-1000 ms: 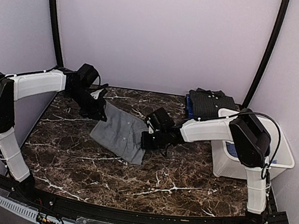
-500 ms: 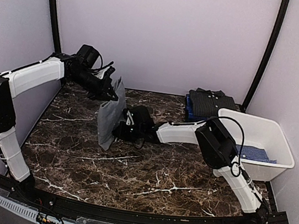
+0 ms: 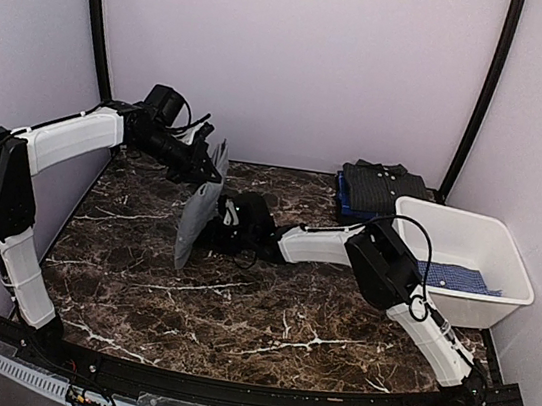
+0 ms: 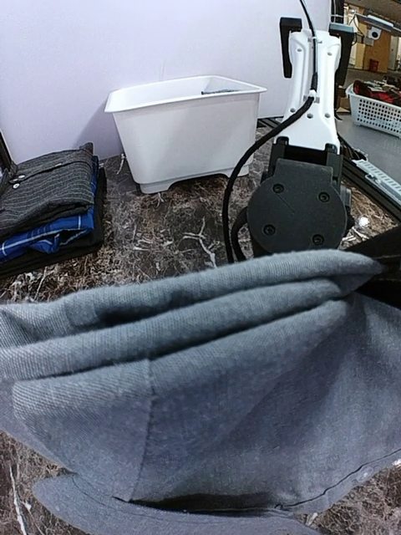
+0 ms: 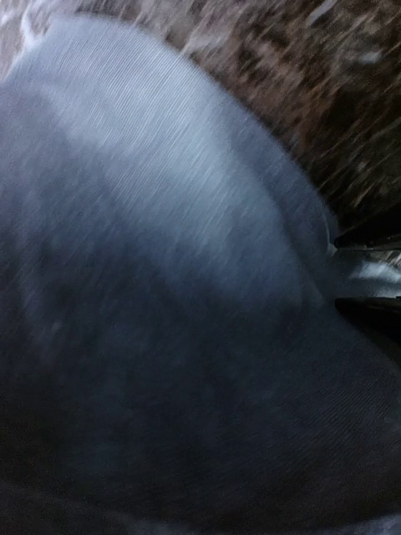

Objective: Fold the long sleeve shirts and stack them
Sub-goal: Turn over the square-folded shirt at the center of the board.

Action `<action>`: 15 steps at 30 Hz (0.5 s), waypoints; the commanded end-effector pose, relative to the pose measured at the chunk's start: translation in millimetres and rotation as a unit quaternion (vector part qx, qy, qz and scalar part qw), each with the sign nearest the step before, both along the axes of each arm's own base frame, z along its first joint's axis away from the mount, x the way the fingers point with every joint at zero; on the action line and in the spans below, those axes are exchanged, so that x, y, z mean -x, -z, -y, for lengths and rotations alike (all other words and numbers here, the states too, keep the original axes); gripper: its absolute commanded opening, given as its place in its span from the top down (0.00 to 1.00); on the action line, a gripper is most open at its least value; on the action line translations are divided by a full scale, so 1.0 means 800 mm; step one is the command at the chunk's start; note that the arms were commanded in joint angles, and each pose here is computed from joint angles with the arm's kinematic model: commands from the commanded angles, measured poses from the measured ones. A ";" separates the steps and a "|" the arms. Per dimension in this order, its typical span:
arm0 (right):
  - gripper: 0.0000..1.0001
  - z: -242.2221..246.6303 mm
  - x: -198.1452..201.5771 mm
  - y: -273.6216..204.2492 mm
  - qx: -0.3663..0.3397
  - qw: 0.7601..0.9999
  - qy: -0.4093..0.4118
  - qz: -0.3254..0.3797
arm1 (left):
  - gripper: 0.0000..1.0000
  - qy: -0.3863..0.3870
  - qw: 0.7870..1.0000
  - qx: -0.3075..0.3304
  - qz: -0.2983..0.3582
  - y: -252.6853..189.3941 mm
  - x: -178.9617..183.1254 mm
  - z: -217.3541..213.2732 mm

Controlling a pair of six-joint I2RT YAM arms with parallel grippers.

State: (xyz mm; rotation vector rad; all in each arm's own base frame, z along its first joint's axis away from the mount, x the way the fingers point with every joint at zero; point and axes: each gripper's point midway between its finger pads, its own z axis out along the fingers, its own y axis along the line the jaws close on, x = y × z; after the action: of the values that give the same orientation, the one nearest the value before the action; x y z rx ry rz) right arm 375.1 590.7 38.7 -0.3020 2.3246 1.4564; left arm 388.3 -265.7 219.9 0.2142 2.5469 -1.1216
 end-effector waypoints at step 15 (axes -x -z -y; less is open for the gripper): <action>0.77 0.093 -0.029 -0.099 0.147 0.981 0.081 0.100 | 1.00 0.013 1.000 0.004 0.004 0.009 0.004 0.005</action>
State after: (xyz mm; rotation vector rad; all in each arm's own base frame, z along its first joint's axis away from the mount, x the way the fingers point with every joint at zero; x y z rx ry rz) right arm 388.0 542.0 65.5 -0.2998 2.4094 1.0830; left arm 387.4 -265.4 215.4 0.2147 2.5541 -1.1202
